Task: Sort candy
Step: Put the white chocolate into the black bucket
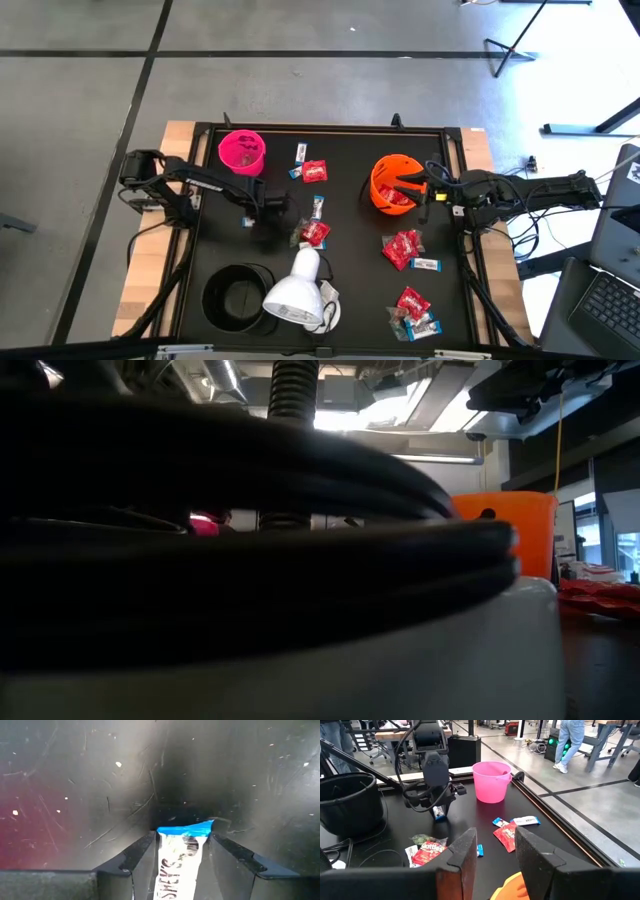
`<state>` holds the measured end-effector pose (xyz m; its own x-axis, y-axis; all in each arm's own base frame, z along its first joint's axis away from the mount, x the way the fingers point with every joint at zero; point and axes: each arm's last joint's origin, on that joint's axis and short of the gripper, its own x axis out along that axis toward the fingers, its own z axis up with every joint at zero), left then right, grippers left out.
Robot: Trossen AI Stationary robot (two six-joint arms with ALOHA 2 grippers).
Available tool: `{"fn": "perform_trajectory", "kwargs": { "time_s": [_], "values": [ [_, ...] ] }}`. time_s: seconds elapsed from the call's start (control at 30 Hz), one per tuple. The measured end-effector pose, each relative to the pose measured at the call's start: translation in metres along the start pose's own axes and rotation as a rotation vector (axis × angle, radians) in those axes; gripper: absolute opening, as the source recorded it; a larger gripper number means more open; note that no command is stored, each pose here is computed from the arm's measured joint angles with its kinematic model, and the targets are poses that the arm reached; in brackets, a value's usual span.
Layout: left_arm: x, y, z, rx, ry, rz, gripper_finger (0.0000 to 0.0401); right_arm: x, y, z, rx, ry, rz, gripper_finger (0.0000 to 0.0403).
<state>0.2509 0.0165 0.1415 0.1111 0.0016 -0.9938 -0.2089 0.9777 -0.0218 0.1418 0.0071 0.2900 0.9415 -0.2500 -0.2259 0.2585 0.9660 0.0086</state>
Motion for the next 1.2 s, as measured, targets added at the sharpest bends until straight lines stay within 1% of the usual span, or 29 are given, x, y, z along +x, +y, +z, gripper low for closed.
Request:
{"fn": "perform_trajectory", "kwargs": {
  "time_s": [0.1, 0.2, 0.3, 0.47, 0.5, 0.67, 0.73, 0.77, 0.8, 0.87, 0.93, 1.03, 1.1, 1.2],
  "values": [
    [0.003, 0.0, -0.002, -0.016, -0.023, -0.006, 0.0172, 0.0, 0.0, 0.0, 0.0, -0.001, 0.0, 0.0131],
    [0.005, 0.0, -0.002, -0.034, -0.031, -0.003, 0.0159, 0.0, 0.0, 0.0, 0.0, -0.001, 0.0, 0.0131],
    [0.005, 0.001, -0.002, -0.035, -0.036, 0.007, 0.0129, 0.0, 0.0, 0.0, 0.0, -0.001, 0.0, 0.0131],
    [0.005, 0.001, -0.002, -0.035, -0.038, 0.003, 0.0065, 0.0, 0.0, 0.0, 0.0, -0.001, 0.0, 0.0131],
    [0.005, 0.0, -0.001, -0.038, -0.04, -0.002, 0.0058, 0.0, 0.0, 0.0, 0.0, -0.001, 0.0, 0.0131],
    [-0.002, -0.001, 0.009, -0.041, -0.084, -0.016, 0.0056, 0.0, 0.0, 0.0, 0.0, -0.001, 0.0, 0.0131],
    [-0.009, -0.003, 0.016, -0.026, -0.114, -0.013, 0.0018, 0.0, 0.0, 0.0, 0.0, -0.002, 0.0, 0.0131],
    [-0.012, -0.004, 0.019, -0.017, -0.126, -0.012, 0.0005, 0.0, 0.0, 0.0, 0.001, -0.003, 0.0, 0.0131],
    [-0.014, -0.004, 0.021, -0.008, -0.127, -0.012, 0.0001, 0.0, 0.0, 0.0, 0.0, -0.002, 0.0, 0.0131],
    [-0.023, -0.004, 0.023, -0.004, -0.111, -0.003, 0.0005, 0.0, 0.0, 0.0, 0.001, -0.002, 0.0, 0.0131],
    [-0.035, -0.004, 0.028, 0.0, -0.131, 0.014, 0.0005, 0.0, 0.0, 0.0, 0.001, -0.002, 0.0, 0.0131],
    [-0.054, -0.006, 0.028, 0.008, -0.132, 0.043, 0.0004, 0.0, 0.0, 0.0, 0.001, -0.003, 0.0, 0.0131],
    [-0.071, -0.008, 0.028, 0.017, -0.151, 0.066, 0.0004, 0.0, 0.0, 0.0, 0.0, -0.003, 0.0, 0.0131],
    [-0.102, -0.012, 0.023, 0.034, -0.169, 0.1, 0.0003, 0.0, 0.0, 0.0, 0.001, -0.004, 0.0, 0.0131]
  ]
}}
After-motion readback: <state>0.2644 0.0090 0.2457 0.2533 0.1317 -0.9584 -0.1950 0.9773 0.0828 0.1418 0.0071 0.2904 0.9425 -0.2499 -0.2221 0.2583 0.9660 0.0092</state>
